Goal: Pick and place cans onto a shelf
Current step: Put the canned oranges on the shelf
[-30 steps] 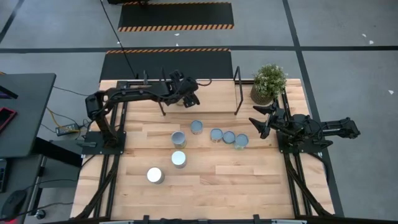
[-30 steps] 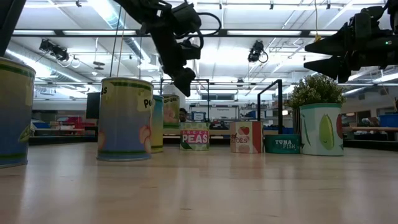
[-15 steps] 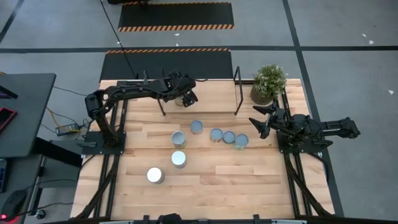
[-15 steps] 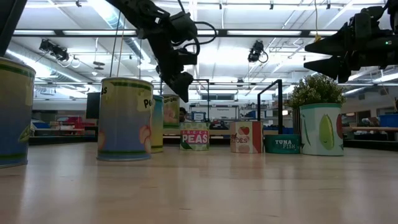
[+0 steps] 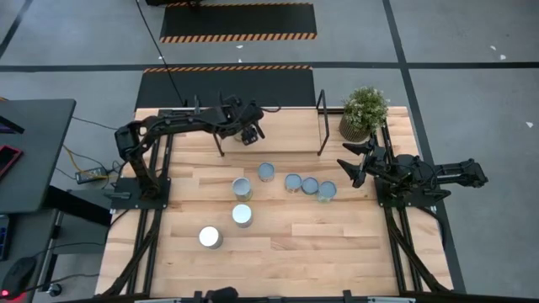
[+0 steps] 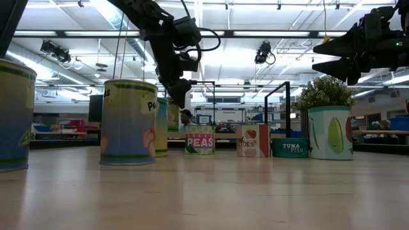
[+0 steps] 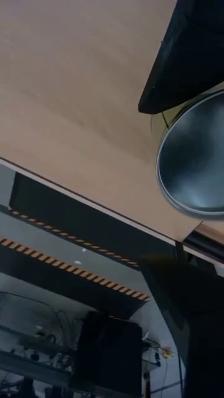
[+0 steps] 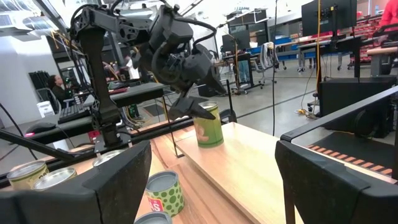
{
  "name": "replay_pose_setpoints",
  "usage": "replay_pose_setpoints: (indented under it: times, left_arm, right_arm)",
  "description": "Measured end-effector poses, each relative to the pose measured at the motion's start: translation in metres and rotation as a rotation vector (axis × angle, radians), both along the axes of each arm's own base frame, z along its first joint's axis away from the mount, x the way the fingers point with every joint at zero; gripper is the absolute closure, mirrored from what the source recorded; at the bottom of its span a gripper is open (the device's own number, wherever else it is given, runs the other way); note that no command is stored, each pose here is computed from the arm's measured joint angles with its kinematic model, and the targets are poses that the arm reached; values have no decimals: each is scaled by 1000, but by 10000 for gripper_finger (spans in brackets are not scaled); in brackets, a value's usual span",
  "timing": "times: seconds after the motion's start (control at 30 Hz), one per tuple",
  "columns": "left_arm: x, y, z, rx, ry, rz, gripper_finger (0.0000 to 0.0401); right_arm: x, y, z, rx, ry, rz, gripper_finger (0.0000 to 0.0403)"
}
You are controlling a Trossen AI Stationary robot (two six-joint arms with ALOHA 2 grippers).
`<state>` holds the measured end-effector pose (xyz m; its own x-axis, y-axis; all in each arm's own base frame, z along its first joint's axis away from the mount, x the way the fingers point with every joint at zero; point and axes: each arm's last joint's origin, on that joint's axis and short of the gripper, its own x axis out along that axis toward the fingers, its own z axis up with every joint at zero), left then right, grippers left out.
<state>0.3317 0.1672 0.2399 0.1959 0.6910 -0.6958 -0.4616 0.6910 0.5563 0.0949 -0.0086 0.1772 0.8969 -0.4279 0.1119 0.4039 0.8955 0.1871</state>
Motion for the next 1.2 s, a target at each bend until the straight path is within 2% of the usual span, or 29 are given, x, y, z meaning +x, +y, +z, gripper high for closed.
replay_pose_setpoints:
  times: [0.23, 0.37, 0.53, 0.7, 0.83, 1.2]
  left_arm:
    - [-2, 7, 0, -8, -12, 7, 8]
    - [-1, 4, 3, -10, 17, -82, 8]
    - [1, -10, 9, -10, 131, -205, 8]
    - [0, -24, 13, -58, 234, -273, 8]
    - [-3, -27, 13, -22, 299, -250, 8]
    - [-15, -11, -6, 21, 362, -177, 8]
  right_arm:
    - [0, 0, 0, 0, 0, 0, 53]
    - [0, 0, 0, 0, 0, 0, 53]
    - [0, 0, 0, 0, 0, 0, 53]
    - [0, 0, 0, 0, 0, 0, 53]
    - [0, 0, 0, 0, 0, 0, 53]
    - [0, 0, 0, 0, 0, 0, 53]
